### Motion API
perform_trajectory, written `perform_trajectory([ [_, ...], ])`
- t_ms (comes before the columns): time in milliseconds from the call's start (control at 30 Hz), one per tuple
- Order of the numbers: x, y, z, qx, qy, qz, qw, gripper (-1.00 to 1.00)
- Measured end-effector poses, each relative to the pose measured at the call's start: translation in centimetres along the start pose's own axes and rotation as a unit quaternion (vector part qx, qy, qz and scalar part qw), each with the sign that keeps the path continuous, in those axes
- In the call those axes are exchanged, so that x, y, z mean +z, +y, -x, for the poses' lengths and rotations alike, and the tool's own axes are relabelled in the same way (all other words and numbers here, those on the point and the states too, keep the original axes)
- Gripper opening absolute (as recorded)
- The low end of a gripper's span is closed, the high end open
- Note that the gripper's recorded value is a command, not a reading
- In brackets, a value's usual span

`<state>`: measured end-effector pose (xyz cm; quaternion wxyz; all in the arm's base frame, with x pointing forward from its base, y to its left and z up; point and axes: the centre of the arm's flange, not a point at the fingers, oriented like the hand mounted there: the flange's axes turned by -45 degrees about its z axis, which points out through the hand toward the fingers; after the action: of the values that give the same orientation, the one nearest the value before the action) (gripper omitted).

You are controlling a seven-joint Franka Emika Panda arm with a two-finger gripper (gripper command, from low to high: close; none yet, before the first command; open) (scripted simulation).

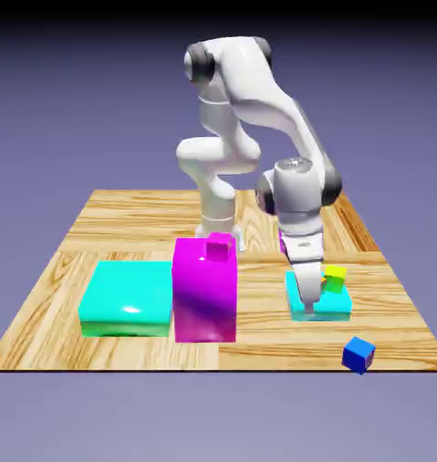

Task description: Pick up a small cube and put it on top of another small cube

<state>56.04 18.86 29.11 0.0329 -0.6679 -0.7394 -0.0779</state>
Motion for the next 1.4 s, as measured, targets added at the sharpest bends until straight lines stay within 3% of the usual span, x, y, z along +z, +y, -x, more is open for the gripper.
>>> perform_trajectory([
  [567, 12.2, 2.0, -7.6, -0.338, 0.145, -0.138, 0.92, 0.0],
  [667, 18.6, 0.1, -8.1, -0.338, 0.145, -0.138, 0.92, 0.0],
  [700, 18.8, 0.1, -8.1, -0.338, 0.145, -0.138, 0.92, -1.0],
  [767, 18.8, 0.1, -8.1, -0.338, 0.145, -0.138, 0.92, -1.0],
  [867, 12.4, 1.9, -7.6, -0.338, 0.145, -0.138, 0.92, -1.0],
  [1167, 2.7, 1.0, -0.8, -0.23, 0.015, -0.117, 0.966, -1.0],
  [1400, -6.1, -1.3, 4.7, -0.119, -0.04, -0.071, 0.99, -1.0],
])
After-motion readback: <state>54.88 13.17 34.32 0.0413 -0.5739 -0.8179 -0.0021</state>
